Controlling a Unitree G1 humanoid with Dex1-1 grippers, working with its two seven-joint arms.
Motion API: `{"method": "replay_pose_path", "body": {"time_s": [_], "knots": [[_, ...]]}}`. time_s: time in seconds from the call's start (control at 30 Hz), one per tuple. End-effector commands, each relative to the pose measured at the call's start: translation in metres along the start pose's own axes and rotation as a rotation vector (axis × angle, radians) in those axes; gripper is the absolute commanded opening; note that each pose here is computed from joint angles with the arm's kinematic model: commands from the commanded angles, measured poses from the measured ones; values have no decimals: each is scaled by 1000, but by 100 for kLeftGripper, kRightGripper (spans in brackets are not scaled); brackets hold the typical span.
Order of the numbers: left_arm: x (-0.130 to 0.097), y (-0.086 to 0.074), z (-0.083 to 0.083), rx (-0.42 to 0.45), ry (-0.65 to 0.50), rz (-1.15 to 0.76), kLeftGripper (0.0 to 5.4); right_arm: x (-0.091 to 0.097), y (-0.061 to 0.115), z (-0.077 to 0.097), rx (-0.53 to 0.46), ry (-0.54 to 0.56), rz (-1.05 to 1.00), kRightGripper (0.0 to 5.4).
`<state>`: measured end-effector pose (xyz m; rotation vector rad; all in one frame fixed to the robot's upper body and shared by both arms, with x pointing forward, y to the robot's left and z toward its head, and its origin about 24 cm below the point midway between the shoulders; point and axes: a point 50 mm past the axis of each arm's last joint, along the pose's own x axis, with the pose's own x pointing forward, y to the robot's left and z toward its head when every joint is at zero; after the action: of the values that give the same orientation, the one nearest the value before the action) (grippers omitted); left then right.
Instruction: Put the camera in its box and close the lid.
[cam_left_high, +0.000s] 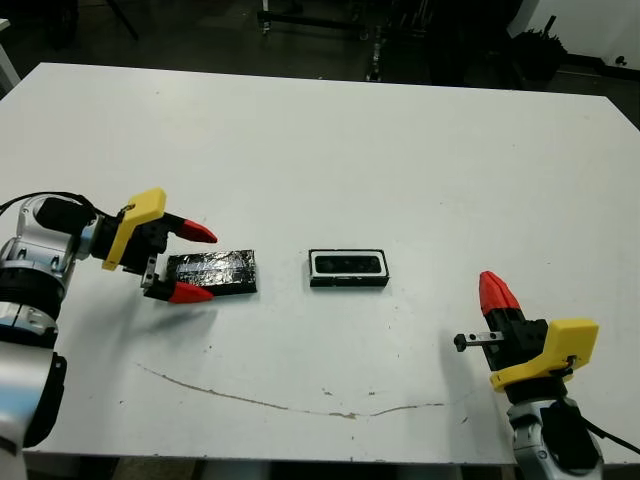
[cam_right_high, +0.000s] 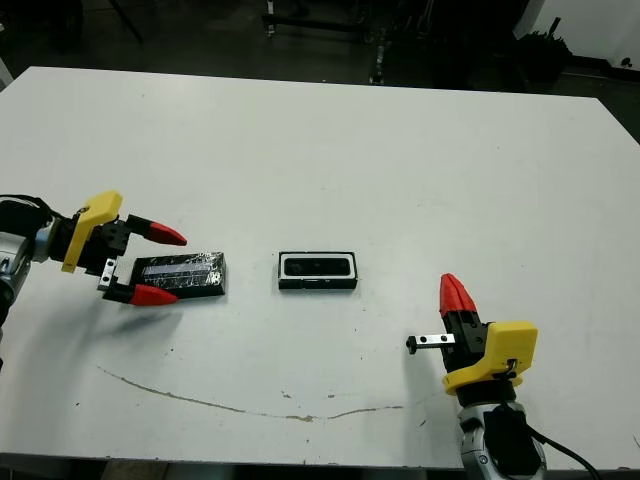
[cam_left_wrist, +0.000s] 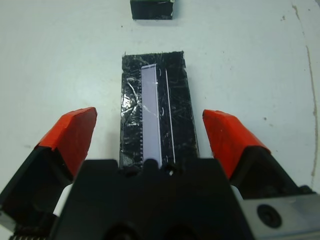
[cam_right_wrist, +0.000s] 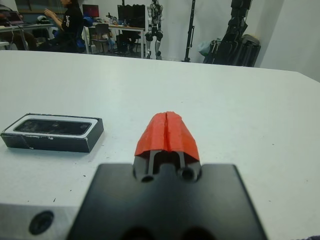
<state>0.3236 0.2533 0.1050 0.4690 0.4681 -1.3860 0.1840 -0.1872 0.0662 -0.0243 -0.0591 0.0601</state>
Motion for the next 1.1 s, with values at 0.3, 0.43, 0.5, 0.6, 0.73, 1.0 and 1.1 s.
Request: {"method": "replay_pose_path", "body": {"time_s": [0.3,0.43,0.5,0.6,0.73,1.0,1.1], "knots": [[-5,-3,-10,-73,55,-7,540,-2,-2,-3,-9,21,-3,0],[-5,-4,-11,-98,45,-9,540,-2,-2,-3,-5,23,4,0],[-4,-4,-11,-94,31,-8,540,-2,-2,-3,-2,22,6,0],[-5,-4,-11,-128,28,-8,540,-2,-2,-3,1,25,5,0],[-5,-4,-13,-157,14,-1,523,-2,-2,-4,-2,21,7,0],[-9,-4,-13,-208,17,41,411,-2,-3,-3,-8,27,4,0],[-9,-4,-13,-221,16,46,368,-1,-3,-3,-13,25,5,0]]}}
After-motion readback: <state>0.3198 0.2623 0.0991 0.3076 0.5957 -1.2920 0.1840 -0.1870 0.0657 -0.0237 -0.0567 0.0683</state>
